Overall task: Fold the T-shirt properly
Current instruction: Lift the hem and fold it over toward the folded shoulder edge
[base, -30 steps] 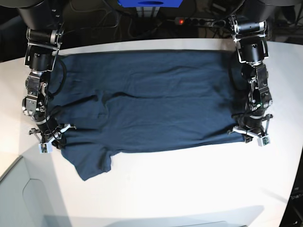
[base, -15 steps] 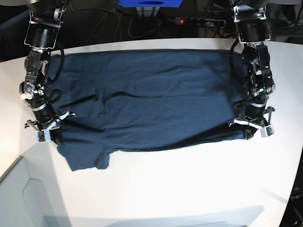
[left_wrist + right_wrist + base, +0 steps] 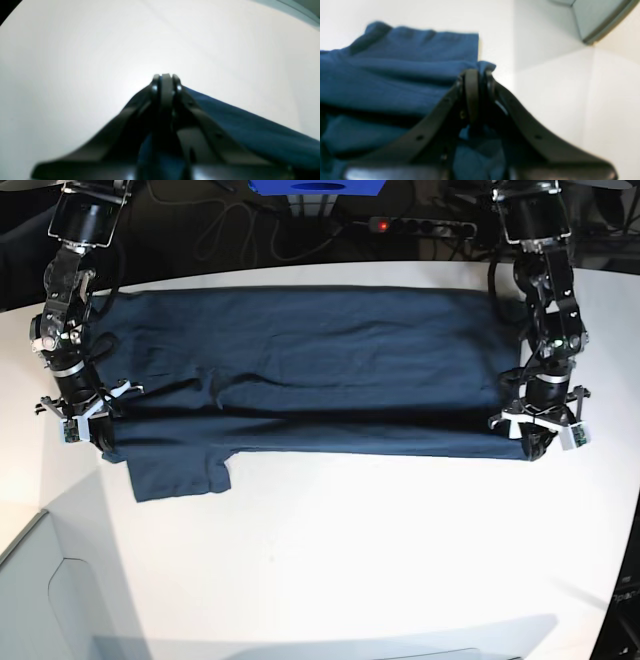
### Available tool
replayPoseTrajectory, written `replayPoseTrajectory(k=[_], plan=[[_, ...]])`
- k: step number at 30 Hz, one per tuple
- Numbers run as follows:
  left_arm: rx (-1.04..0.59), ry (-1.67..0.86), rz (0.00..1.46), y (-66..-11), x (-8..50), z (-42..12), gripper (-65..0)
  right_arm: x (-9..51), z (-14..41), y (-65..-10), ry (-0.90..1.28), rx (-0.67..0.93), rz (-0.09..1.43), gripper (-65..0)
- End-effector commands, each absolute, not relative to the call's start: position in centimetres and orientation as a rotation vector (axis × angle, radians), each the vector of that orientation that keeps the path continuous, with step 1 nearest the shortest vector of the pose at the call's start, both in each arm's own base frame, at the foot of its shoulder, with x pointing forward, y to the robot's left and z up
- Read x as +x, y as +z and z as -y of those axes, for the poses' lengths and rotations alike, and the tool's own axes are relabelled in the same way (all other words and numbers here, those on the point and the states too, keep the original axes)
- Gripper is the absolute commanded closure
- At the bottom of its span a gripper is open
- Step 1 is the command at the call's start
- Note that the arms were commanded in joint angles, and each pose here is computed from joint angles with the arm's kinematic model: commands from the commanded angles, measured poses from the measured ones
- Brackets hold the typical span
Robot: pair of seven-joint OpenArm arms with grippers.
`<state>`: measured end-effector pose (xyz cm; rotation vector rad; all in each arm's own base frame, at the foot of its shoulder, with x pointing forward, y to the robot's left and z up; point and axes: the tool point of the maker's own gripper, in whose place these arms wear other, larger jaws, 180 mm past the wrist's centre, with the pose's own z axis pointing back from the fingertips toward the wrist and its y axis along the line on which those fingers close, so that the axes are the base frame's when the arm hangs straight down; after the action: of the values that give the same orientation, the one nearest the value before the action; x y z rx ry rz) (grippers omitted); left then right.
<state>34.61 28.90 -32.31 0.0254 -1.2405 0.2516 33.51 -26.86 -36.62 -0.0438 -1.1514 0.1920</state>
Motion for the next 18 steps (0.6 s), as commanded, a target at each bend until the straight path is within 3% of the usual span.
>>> replayPoseTrajectory(k=[1, 9, 18], plan=[[0.038, 0.234, 1.316, -29.9, 35.2, -29.3, 0.0, 34.3, 27.5, -34.7, 0.197, -0.063, 1.214, 0.0], [0.043, 0.211, 1.295, -30.5, 33.1, -28.7, 0.0, 32.2, 27.2, -36.1, 0.206, -0.059, 1.169, 0.0], [0.050, 0.273, 1.255, -32.2, 31.2, -29.3, 0.0, 31.1, 26.1, -32.8, 0.203, -0.082, 1.259, 0.0]])
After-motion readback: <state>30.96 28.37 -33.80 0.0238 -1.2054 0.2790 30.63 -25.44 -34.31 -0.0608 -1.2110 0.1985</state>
